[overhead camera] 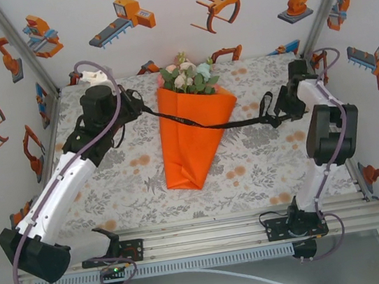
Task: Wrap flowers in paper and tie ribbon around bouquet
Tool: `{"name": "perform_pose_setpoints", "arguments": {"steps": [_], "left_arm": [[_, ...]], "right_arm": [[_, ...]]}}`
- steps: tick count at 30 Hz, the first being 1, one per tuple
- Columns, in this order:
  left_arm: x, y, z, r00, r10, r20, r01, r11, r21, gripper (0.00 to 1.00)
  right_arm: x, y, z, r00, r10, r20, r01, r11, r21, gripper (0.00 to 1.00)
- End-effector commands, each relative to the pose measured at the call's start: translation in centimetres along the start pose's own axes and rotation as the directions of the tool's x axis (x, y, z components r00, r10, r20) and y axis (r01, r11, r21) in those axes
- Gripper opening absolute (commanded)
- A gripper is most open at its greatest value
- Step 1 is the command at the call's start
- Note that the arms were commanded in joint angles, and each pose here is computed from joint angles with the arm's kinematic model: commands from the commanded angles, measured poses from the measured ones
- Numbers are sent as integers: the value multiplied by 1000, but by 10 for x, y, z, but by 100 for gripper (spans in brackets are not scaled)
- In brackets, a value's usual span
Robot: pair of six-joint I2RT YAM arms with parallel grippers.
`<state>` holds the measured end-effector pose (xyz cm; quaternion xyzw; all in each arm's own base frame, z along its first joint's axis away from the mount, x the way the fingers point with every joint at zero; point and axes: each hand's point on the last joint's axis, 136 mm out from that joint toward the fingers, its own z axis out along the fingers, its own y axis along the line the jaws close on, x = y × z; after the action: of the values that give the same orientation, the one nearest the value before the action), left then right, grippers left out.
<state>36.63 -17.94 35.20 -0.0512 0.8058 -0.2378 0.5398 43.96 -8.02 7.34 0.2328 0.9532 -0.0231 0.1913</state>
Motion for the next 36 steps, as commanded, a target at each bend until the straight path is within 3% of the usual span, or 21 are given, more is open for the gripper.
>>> {"name": "perform_pose_setpoints", "arguments": {"steps": [1, 5, 10, 15, 22, 25, 28, 32, 36], "left_arm": [[-4, 8, -14, 1000, -19, 13, 20, 1000, -23, 0], [-1, 12, -16, 1000, -8, 2, 8, 999, -39, 0], [1, 15, -15, 1000, -6, -4, 5, 999, -47, 0], [2, 15, -14, 1000, -5, -6, 5, 999, -47, 0], [2, 17, -13, 1000, -6, -5, 6, 999, -54, 0], [1, 19, -14, 1000, -9, 2, 9, 998, -63, 0], [-1, 25, -16, 1000, -12, 5, 12, 997, -80, 0], [-15, 50, -23, 1000, -18, 15, 20, 990, -142, 1], [-40, 100, -37, 998, -55, 40, 63, 963, -262, 3]], "right_arm": [[-23, -33, -3, 990, 130, 53, -136, 983, 121, 54], [-34, -43, 12, 982, 184, 50, -189, 971, 146, 56], [-37, -37, 34, 974, 223, -27, -218, 967, 132, 63], [-24, -26, 48, 953, 284, -108, -275, 957, 87, 64], [-4, -44, 52, 932, 340, -129, -311, 929, 200, 60], [-3, -44, 63, 932, 337, -136, -307, 930, 201, 46], [-9, -36, 68, 937, 317, -145, -295, 943, 155, 3], [-47, -40, 19, 948, 319, -4, -317, 942, 111, 0], [-87, -76, -90, 878, 353, 324, -415, 898, 146, 0]]}}
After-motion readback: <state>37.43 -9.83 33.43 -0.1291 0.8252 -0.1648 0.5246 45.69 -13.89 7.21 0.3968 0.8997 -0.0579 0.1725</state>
